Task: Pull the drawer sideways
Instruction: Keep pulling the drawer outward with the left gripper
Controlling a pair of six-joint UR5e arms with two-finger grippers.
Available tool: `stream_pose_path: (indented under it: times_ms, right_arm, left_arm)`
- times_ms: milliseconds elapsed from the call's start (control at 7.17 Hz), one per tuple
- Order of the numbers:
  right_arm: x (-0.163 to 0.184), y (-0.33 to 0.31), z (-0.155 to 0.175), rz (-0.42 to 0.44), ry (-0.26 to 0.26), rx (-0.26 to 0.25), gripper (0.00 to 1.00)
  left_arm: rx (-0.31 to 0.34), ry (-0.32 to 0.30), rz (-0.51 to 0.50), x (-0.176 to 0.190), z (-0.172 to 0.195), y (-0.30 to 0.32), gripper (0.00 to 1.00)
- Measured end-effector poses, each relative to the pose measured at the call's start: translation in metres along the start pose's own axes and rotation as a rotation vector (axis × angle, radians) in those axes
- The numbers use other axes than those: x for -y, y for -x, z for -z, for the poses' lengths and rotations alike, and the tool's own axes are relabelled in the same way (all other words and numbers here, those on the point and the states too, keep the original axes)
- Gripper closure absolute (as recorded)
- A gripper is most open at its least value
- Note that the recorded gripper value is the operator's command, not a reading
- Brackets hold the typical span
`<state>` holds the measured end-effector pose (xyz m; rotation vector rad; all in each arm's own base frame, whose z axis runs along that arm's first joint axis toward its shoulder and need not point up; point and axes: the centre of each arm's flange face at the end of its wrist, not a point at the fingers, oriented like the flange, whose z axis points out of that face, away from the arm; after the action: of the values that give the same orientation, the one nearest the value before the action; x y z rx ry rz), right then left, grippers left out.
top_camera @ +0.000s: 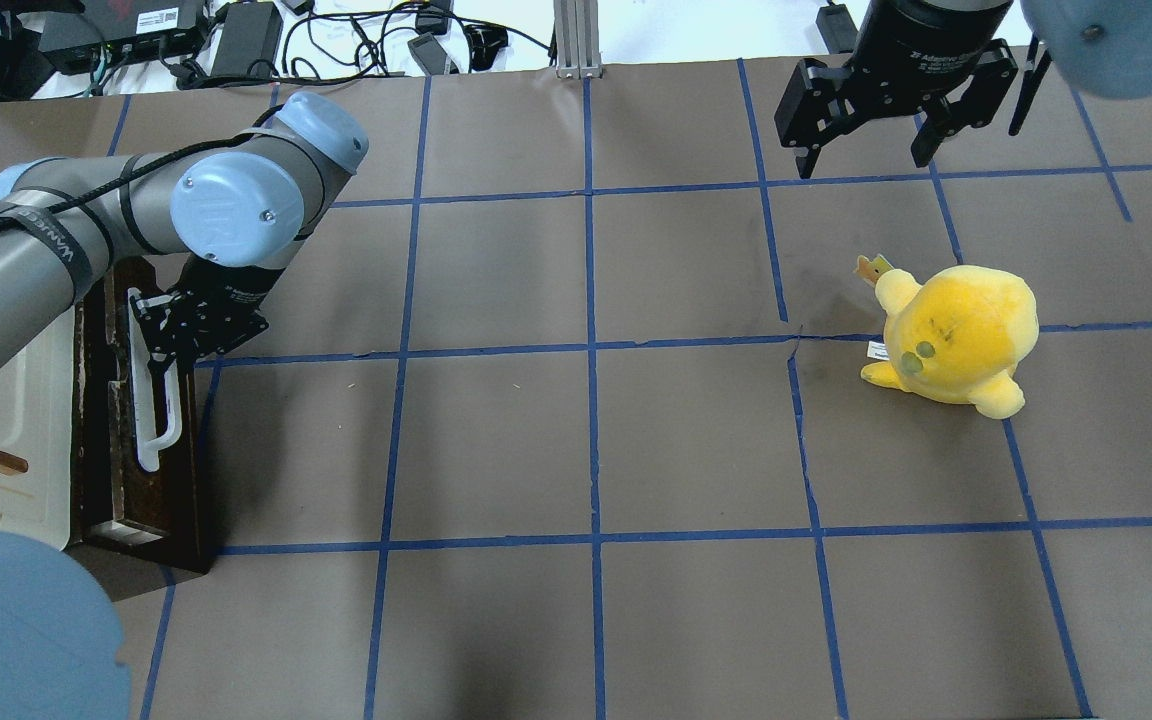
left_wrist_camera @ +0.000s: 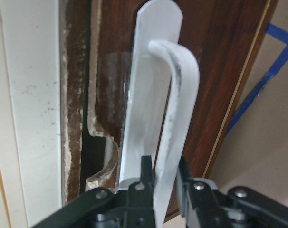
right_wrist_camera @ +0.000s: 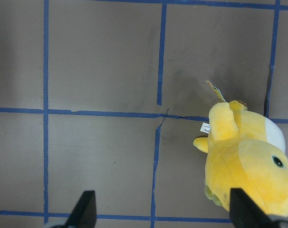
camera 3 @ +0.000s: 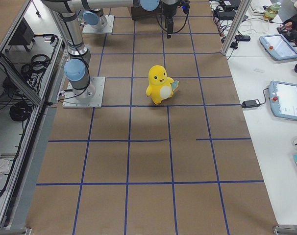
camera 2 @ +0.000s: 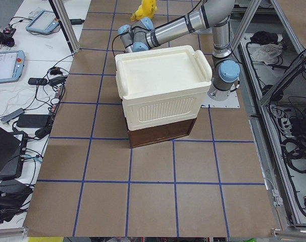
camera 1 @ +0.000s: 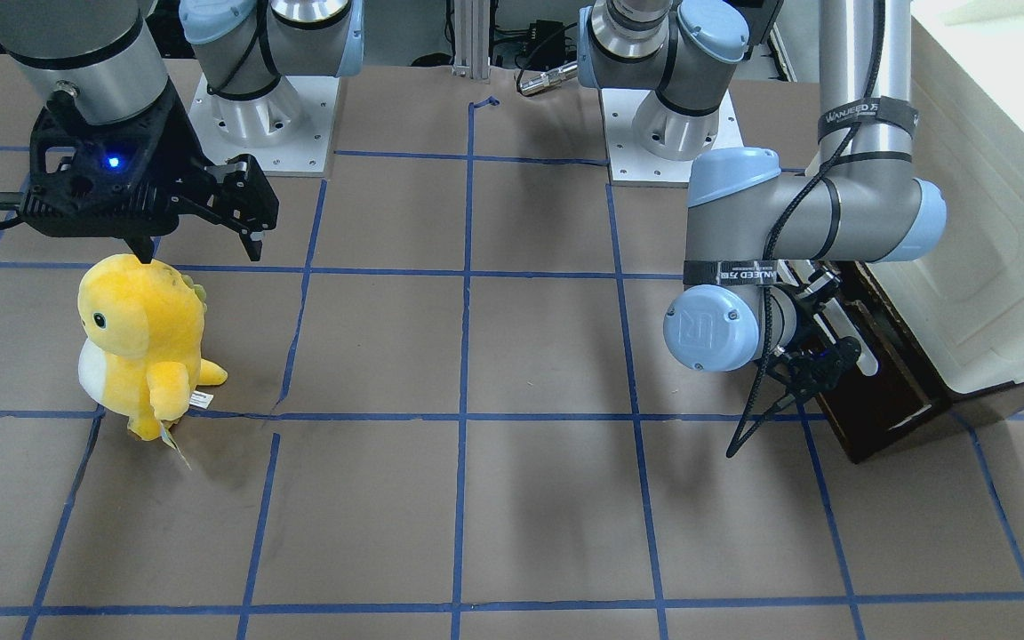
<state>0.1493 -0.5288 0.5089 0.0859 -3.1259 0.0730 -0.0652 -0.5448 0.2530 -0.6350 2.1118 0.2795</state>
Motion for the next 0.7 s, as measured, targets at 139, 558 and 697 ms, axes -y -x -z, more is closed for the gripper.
stream_pose_path:
  times_ms: [139, 558, 697]
  right_arm:
    - [0.0, 0.0, 0.0, 0.0, 0.0, 0.0, 0.0]
    - [0.0, 0.0, 0.0, 0.0, 0.0, 0.0, 0.0]
    - [0.0, 0.0, 0.0, 0.0, 0.0, 0.0, 0.0]
  left_arm:
    - [0.001, 0.0, -0.001, -0.001, 0.0, -0.001, 1.0]
    - [0.01, -0.001, -0.02, -0.008, 0.004, -0.005, 1.0]
    - [0.011, -0.006, -0.025, -0.011, 0.006, -0.007, 1.0]
